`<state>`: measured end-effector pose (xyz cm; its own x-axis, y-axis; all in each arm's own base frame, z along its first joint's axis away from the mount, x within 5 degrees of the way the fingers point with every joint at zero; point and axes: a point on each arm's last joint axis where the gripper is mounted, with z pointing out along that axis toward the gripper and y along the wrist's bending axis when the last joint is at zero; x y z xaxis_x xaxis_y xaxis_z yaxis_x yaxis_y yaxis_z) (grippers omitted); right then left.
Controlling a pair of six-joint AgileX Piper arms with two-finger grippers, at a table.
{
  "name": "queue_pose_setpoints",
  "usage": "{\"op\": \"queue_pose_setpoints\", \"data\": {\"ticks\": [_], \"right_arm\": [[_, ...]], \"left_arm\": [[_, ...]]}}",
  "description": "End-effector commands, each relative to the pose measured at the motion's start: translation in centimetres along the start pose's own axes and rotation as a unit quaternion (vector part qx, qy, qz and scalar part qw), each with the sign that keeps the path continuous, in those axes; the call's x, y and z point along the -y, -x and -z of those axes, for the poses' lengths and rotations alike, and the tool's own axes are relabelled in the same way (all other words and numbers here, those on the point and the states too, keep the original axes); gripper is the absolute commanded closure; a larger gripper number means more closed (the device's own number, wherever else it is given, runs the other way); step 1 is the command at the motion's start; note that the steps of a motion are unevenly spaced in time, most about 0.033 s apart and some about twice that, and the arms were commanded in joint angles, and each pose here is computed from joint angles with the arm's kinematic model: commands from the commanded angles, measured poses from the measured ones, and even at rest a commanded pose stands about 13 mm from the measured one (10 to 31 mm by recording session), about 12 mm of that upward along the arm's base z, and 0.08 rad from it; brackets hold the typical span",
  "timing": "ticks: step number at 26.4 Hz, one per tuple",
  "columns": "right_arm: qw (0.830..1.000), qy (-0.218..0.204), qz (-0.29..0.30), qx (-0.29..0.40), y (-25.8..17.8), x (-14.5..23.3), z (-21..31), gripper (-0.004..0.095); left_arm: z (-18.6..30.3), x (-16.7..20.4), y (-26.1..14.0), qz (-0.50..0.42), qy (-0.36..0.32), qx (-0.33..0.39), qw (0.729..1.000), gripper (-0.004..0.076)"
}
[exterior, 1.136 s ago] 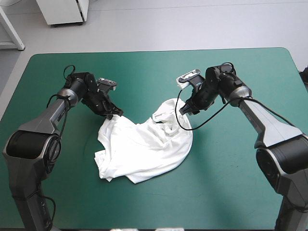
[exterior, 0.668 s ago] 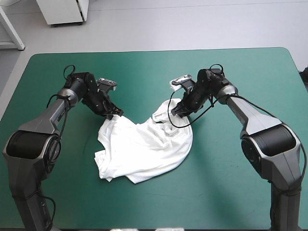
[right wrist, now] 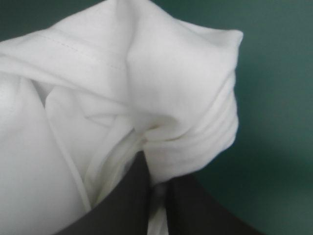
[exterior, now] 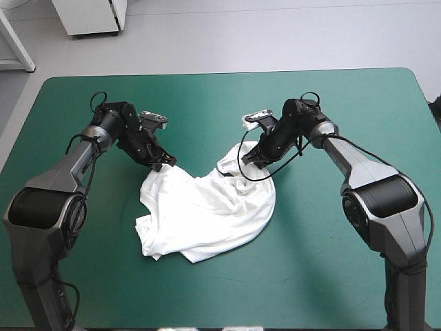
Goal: Fold the cloth
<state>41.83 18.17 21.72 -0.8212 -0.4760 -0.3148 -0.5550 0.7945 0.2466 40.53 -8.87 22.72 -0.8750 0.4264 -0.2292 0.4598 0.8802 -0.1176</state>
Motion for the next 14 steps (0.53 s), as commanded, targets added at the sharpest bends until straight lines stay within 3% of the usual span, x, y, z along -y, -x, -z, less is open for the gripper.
{"op": "queue_pose_setpoints", "data": {"ticks": [1,7,14], "right_arm": [[0.999,-0.023,-0.001,0.025,-0.1,1.5,5.4,0.0923],[0.989,-0.066,-0.038,0.129,-1.6,3.2,15.9,0.0923],[0.959,-0.128,-0.036,0.248,-5.7,1.0,27.0,0.0923]], "left_arm": [[7.9,1.9,-0.2,-0.022,0.024,0.081,0.996,0.0733],[17.0,3.5,-3.5,-0.032,0.098,0.164,0.981,0.0733],[26.2,6.0,-8.5,-0.034,0.158,0.287,0.944,0.0733]]}}
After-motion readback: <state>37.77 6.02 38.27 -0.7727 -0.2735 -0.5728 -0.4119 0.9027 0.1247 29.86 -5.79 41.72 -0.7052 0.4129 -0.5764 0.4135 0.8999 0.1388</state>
